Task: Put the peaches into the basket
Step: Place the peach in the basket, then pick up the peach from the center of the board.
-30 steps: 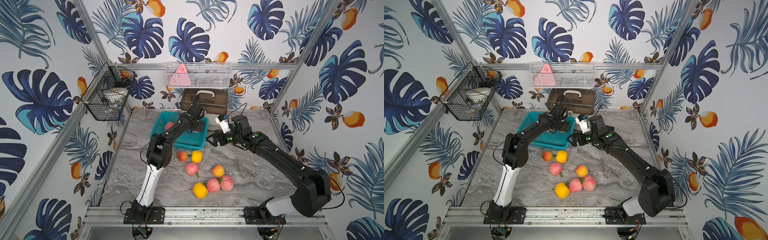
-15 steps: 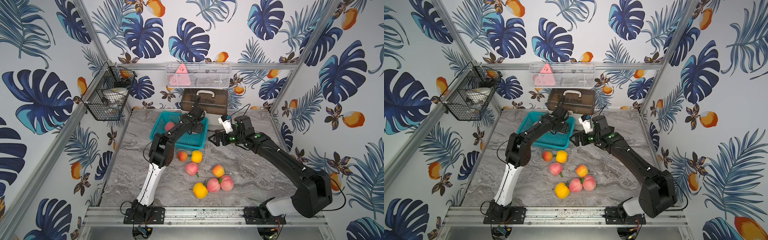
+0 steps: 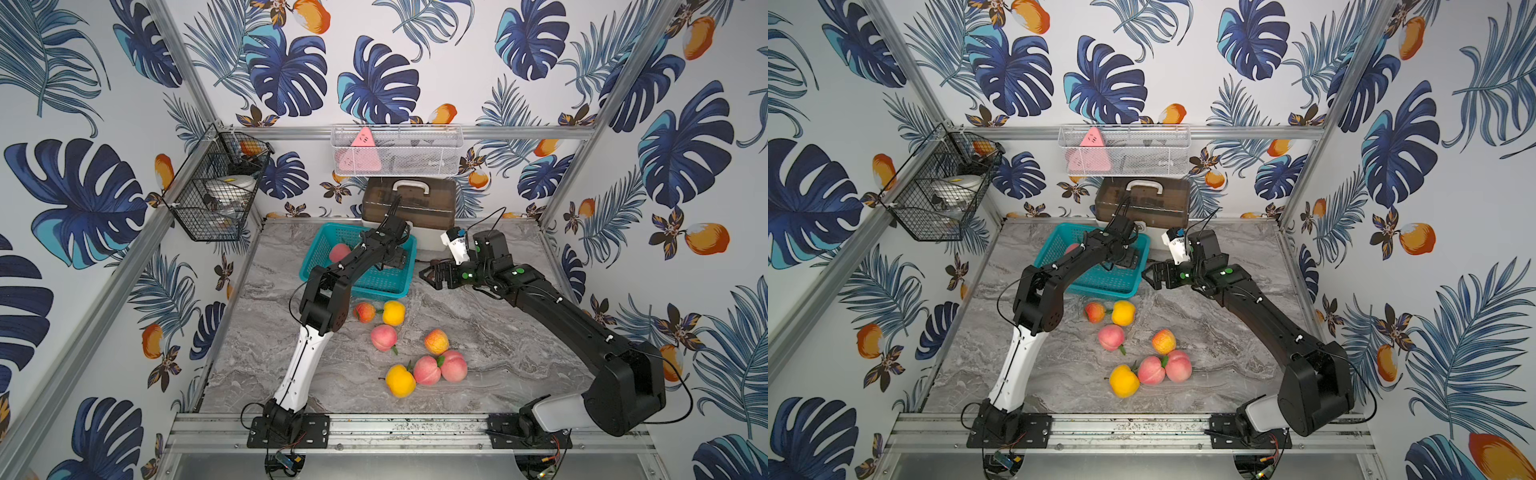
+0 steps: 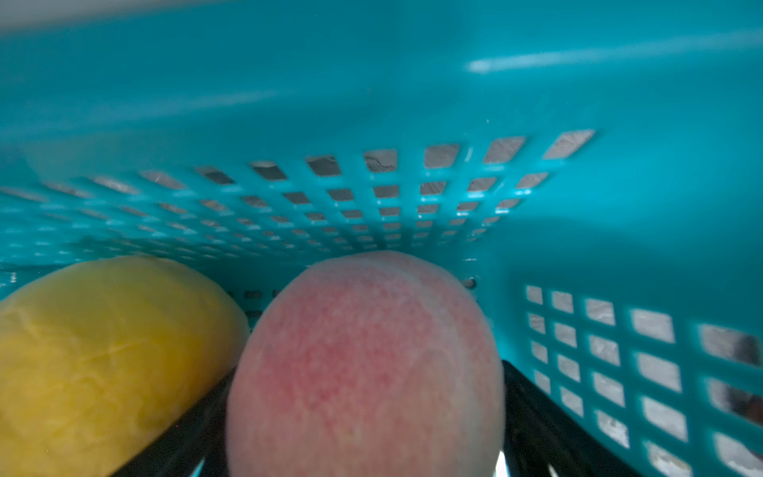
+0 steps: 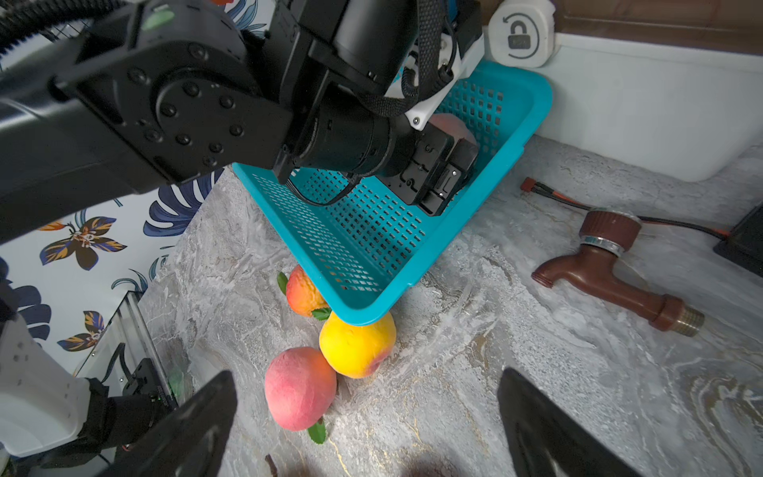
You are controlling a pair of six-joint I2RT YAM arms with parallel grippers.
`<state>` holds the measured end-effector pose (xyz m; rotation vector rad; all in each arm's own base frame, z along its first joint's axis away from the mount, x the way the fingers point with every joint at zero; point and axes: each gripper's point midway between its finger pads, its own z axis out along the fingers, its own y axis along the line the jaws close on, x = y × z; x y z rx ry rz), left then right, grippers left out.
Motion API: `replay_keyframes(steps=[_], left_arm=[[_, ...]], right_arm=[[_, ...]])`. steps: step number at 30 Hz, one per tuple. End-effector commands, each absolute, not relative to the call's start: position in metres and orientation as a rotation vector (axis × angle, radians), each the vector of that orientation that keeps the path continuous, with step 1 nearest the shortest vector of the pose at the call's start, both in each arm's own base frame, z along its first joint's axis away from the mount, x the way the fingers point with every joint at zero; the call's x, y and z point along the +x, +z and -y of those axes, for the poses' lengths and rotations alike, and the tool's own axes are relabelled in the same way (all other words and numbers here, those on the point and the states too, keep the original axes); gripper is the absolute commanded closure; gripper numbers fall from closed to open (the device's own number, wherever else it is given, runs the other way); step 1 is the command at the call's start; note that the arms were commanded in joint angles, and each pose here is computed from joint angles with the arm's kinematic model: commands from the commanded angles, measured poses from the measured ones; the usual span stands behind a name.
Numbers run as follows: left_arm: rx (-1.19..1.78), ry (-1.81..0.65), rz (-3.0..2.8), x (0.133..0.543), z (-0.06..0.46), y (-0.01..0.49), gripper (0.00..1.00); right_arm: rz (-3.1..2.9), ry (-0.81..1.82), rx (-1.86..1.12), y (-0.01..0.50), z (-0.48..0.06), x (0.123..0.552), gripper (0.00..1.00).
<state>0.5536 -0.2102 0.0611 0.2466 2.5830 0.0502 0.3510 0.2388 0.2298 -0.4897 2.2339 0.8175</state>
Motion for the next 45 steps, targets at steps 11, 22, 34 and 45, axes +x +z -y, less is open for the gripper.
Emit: replay_keyframes(steps=[11,22,34,45], left_arm=[[0.248,-0.075,-2.505,0.557,0.224,0.105,0.01],[0.220,-0.142,-2.455,0.541,0.222,0.157,0.01],[0.163,-0.283,-2.511,0.467,0.208,0.181,0.01],[0.232,-0.362,-2.560,0.380,0.206,0.186,0.01]], right_arm=[[-2.160,0.884,-0.452,0.253,-0.238,0.355,0.00],[-2.195,0.839,-0.436,0.257,-0.229,0.345,0.00],[-2.244,0.804,-0.443,0.250,-0.228,0.300,0.00],[-2.337,0.679,-0.460,0.227,-0.235,0.246,0.00]])
